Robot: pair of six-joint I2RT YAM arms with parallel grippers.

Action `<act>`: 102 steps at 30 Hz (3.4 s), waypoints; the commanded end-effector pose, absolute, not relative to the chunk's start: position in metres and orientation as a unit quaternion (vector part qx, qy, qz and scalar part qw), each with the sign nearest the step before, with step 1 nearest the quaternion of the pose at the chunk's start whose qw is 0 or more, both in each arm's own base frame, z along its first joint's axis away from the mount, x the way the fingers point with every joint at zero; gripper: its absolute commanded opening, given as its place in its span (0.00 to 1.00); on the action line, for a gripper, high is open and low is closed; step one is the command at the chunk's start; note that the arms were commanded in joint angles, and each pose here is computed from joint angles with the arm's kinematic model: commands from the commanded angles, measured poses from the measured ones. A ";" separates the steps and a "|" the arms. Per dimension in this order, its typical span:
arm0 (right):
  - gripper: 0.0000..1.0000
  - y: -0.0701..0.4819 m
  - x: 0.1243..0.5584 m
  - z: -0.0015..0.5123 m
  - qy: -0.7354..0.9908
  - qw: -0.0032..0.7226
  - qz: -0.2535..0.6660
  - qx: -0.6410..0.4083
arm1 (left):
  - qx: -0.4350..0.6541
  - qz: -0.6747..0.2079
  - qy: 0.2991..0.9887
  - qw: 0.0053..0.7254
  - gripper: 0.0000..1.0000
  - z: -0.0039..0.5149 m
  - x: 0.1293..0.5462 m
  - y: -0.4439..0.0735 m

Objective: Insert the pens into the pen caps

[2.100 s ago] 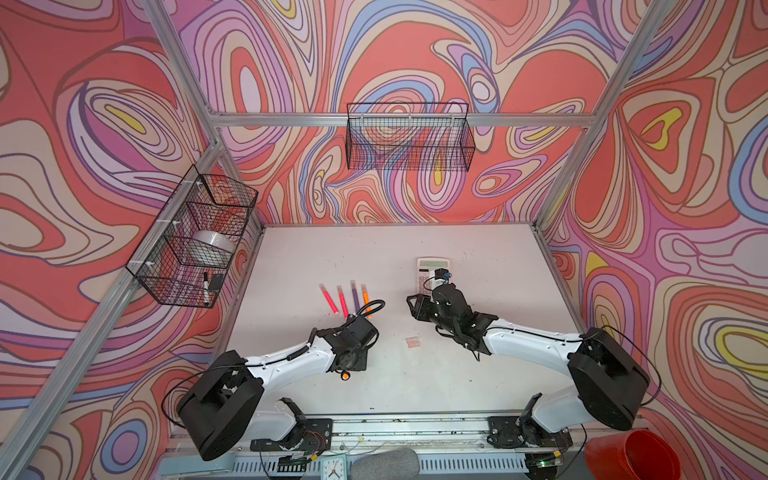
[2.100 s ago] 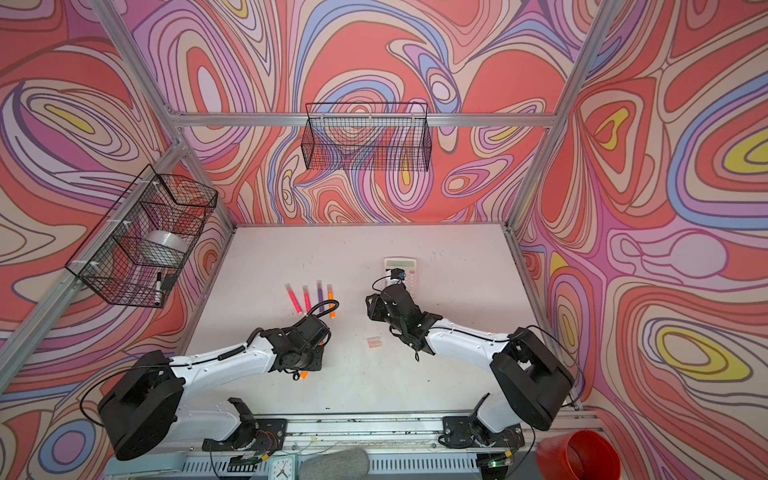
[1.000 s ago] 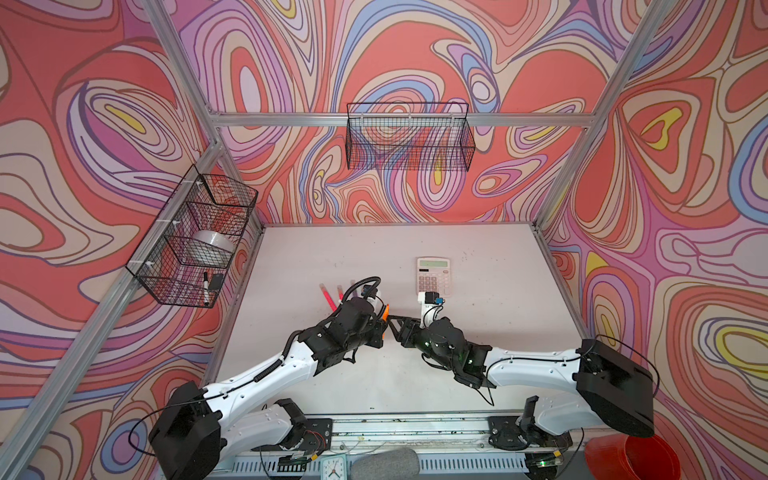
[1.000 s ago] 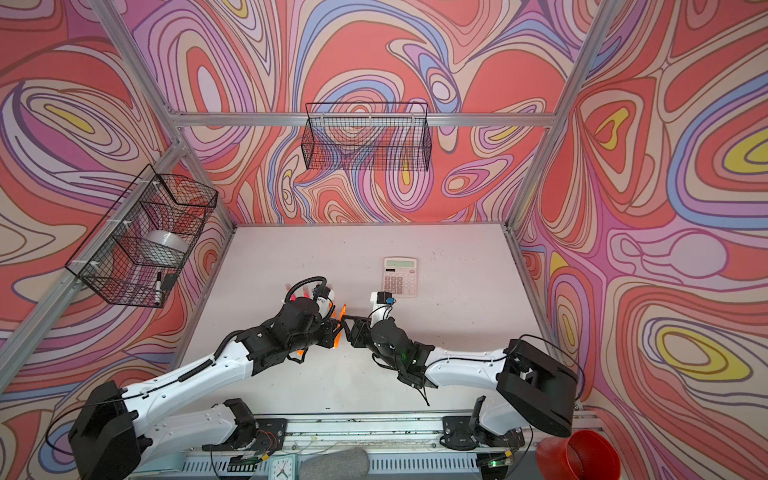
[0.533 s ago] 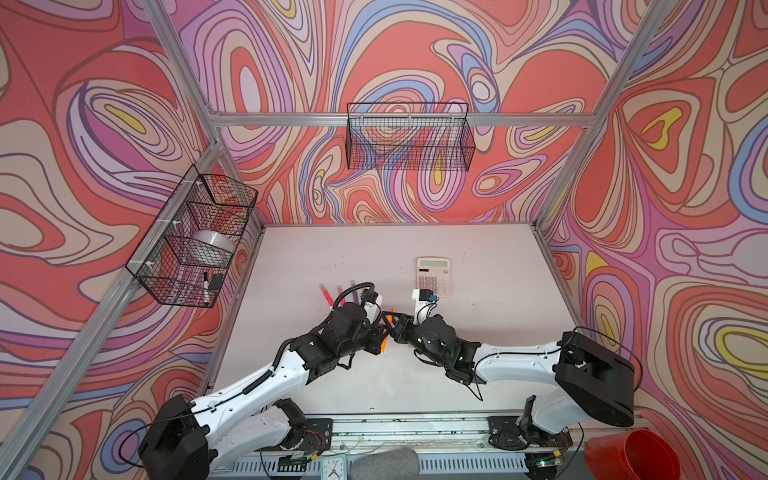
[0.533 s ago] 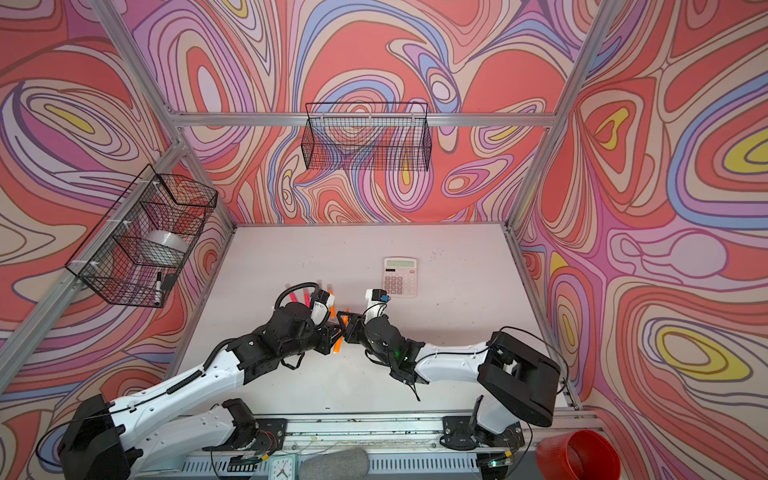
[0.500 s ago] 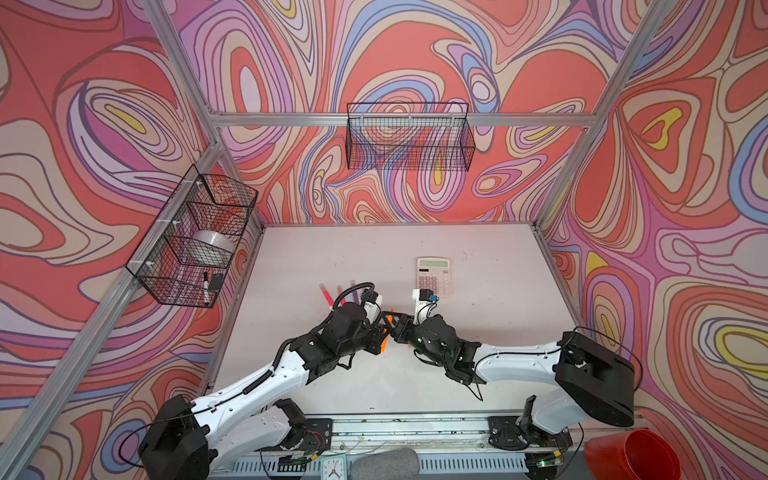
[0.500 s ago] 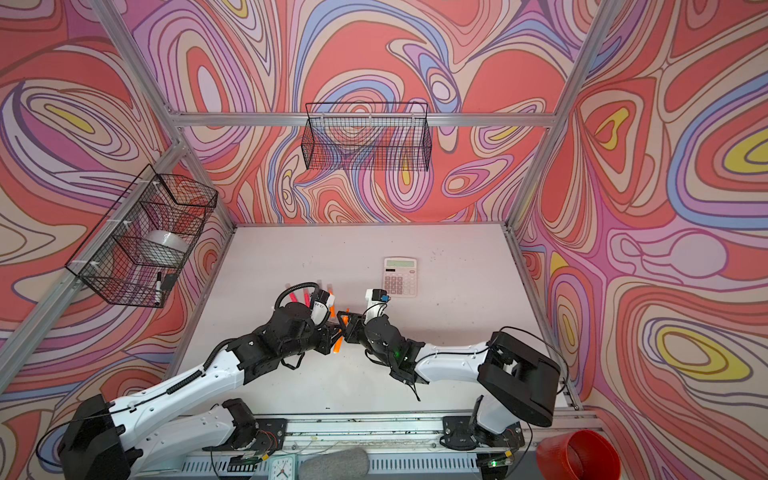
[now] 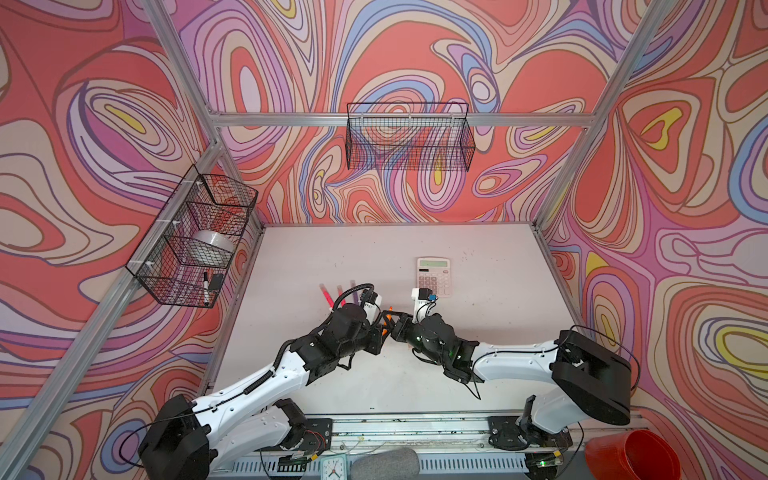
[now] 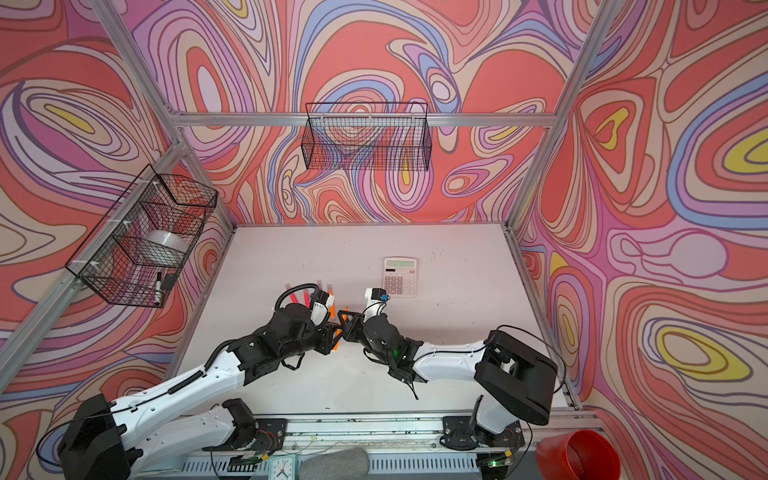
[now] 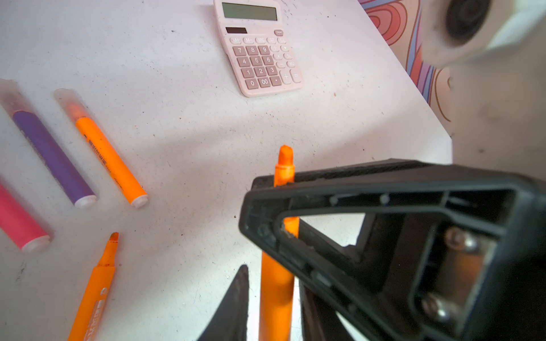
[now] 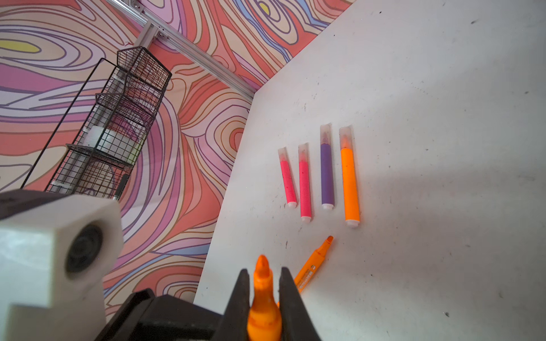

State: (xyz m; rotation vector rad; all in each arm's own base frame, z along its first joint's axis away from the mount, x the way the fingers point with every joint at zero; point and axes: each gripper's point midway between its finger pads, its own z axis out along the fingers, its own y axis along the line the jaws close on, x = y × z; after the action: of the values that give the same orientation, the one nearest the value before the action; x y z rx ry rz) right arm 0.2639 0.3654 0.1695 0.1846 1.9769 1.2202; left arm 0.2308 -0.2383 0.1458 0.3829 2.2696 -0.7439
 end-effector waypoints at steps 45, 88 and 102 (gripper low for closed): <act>0.48 0.271 0.228 0.110 0.899 0.368 0.237 0.020 | 0.122 -0.265 0.818 0.496 0.00 0.165 0.245 -0.209; 0.51 0.246 0.228 0.022 0.953 0.299 0.034 -0.025 | 0.131 -0.276 0.812 0.497 0.00 0.161 0.234 -0.205; 0.41 0.224 0.222 0.037 0.949 0.315 0.034 0.001 | 0.131 -0.283 0.810 0.496 0.00 0.161 0.234 -0.207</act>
State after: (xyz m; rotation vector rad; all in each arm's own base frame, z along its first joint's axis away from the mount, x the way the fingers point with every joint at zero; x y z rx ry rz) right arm 0.2216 0.2242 0.0294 -0.0315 2.5230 0.0593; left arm 0.2333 -0.2028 0.1536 0.3203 1.9930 -0.6594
